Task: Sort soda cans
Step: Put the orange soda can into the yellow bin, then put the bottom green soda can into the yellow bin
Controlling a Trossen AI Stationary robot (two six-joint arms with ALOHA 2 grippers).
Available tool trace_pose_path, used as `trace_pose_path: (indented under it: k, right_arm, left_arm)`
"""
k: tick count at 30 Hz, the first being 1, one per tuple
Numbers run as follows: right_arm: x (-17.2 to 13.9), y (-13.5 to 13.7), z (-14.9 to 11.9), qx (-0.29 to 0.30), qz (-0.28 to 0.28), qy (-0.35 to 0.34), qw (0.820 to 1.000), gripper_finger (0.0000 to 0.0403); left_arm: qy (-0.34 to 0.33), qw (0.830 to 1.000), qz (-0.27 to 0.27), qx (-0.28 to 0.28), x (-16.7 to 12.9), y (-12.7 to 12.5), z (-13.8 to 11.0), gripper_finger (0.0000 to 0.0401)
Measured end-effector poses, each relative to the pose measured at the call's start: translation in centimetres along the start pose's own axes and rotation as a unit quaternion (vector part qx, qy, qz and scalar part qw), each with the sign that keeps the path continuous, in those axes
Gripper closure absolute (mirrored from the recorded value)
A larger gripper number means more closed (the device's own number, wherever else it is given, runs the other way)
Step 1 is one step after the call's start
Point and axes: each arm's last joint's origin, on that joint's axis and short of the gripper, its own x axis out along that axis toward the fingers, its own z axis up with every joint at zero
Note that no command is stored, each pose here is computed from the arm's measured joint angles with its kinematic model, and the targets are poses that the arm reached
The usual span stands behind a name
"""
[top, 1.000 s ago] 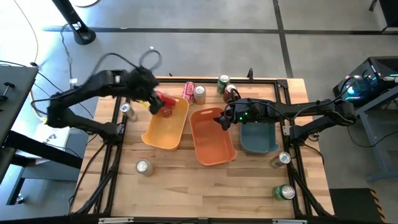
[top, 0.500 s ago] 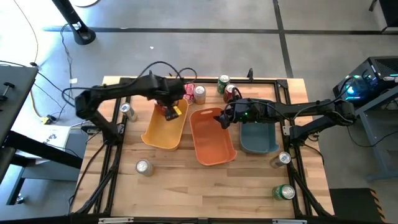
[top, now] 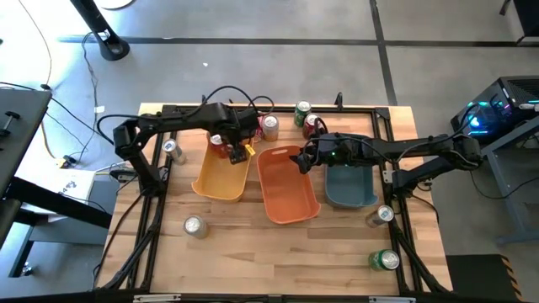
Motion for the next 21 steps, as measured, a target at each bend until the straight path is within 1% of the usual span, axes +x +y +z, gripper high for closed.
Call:
trace_pose_path:
  k: [4, 6, 14, 16, 18, 21]
  right_arm:
    - [0.0, 0.0, 0.0, -0.003, 0.000, 0.000, 1.000, 0.0107]
    - [0.0, 0.0, 0.0, -0.003, 0.000, 0.000, 1.000, 0.0107]
    - [0.0, 0.0, 0.0, -0.011, 0.000, 0.000, 1.000, 0.0107]
    - [0.0, 0.0, 0.0, -0.012, 0.000, 0.000, 1.000, 0.0107]
    - [0.0, 0.0, 0.0, -0.012, -0.001, 0.000, 1.000, 0.0107]
    - [0.0, -0.1, 0.0, -0.012, -0.001, 0.000, 1.000, 0.0107]
  left_arm:
    - [-0.003, 1.000, -0.004, -0.009, -0.1, 0.6, -0.1, 0.0052]
    - [-0.002, 1.000, -0.015, -0.015, 0.1, 1.0, -0.1, 0.0050]
    - [0.001, 1.000, -0.015, -0.028, -0.1, 1.9, -0.2, 0.0048]
    - [-0.014, 0.999, -0.013, -0.026, -1.5, 2.2, 0.0, 0.0047]
    - [-0.062, 0.997, -0.007, -0.039, -4.4, 2.8, 0.1, 0.0047]
    - [-0.132, 0.989, -0.001, -0.060, -8.2, 3.5, -0.1, 0.0047]
